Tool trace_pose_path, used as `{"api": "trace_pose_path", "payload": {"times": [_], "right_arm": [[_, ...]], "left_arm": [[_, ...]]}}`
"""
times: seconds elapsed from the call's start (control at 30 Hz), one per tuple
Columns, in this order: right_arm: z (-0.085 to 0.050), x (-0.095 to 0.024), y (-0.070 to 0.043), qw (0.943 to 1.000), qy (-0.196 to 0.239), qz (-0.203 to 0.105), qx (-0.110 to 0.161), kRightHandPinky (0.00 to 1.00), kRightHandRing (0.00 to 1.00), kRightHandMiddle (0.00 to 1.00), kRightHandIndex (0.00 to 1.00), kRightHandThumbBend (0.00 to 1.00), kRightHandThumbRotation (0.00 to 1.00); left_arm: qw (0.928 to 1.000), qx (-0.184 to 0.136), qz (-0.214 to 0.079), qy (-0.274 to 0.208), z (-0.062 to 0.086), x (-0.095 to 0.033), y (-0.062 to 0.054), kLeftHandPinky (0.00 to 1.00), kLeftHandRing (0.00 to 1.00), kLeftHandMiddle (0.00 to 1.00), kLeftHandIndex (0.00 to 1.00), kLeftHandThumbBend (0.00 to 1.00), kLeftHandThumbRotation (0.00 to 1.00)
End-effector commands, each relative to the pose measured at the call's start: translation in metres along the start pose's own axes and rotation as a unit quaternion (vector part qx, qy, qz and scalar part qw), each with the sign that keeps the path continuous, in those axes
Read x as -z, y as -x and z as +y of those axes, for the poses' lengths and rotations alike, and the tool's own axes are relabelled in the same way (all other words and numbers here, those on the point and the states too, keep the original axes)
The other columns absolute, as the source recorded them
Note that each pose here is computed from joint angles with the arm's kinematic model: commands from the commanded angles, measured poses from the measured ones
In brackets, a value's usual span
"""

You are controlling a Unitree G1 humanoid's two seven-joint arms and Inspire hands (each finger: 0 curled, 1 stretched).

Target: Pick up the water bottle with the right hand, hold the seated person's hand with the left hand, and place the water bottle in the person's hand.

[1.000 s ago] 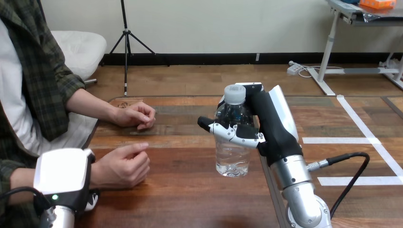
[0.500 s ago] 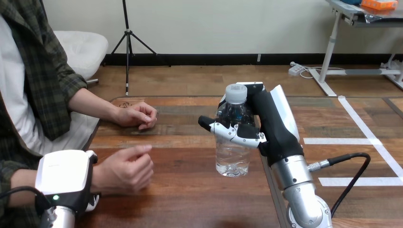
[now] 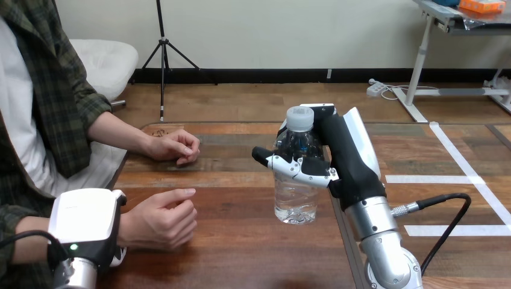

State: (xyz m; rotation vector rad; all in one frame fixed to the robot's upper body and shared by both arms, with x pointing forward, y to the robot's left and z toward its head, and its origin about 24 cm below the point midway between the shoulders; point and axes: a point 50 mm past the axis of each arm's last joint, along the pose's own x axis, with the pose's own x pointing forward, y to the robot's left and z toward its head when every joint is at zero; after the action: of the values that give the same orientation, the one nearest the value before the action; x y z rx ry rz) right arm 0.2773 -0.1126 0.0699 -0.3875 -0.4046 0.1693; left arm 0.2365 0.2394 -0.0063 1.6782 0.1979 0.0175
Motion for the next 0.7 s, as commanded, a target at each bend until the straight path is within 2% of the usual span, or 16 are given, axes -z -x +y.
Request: {"api": "trace_pose_path", "payload": {"times": [0.0, 0.33, 0.67], "right_arm": [[-0.0133, -0.0240, -0.0131, 0.9977, 0.003, -0.063, 0.024, 0.00, 0.02, 0.02, 0.00, 0.32, 0.00], [-0.0136, -0.0248, -0.0132, 0.9975, -0.001, -0.066, 0.024, 0.00, 0.02, 0.02, 0.00, 0.32, 0.00], [-0.0142, -0.0252, -0.0137, 0.9974, 0.000, -0.068, 0.026, 0.00, 0.03, 0.02, 0.00, 0.31, 0.00]], "left_arm": [[0.9993, 0.037, -0.003, -0.010, -0.0068, -0.0041, -0.0067, 0.71, 0.73, 0.76, 0.74, 0.85, 0.00], [0.9992, 0.040, 0.000, -0.002, -0.0092, -0.0056, -0.0096, 0.70, 0.71, 0.73, 0.70, 0.84, 0.00], [0.9993, 0.036, 0.010, 0.003, -0.0120, -0.0068, -0.0116, 0.61, 0.61, 0.64, 0.63, 0.83, 0.00]]}}
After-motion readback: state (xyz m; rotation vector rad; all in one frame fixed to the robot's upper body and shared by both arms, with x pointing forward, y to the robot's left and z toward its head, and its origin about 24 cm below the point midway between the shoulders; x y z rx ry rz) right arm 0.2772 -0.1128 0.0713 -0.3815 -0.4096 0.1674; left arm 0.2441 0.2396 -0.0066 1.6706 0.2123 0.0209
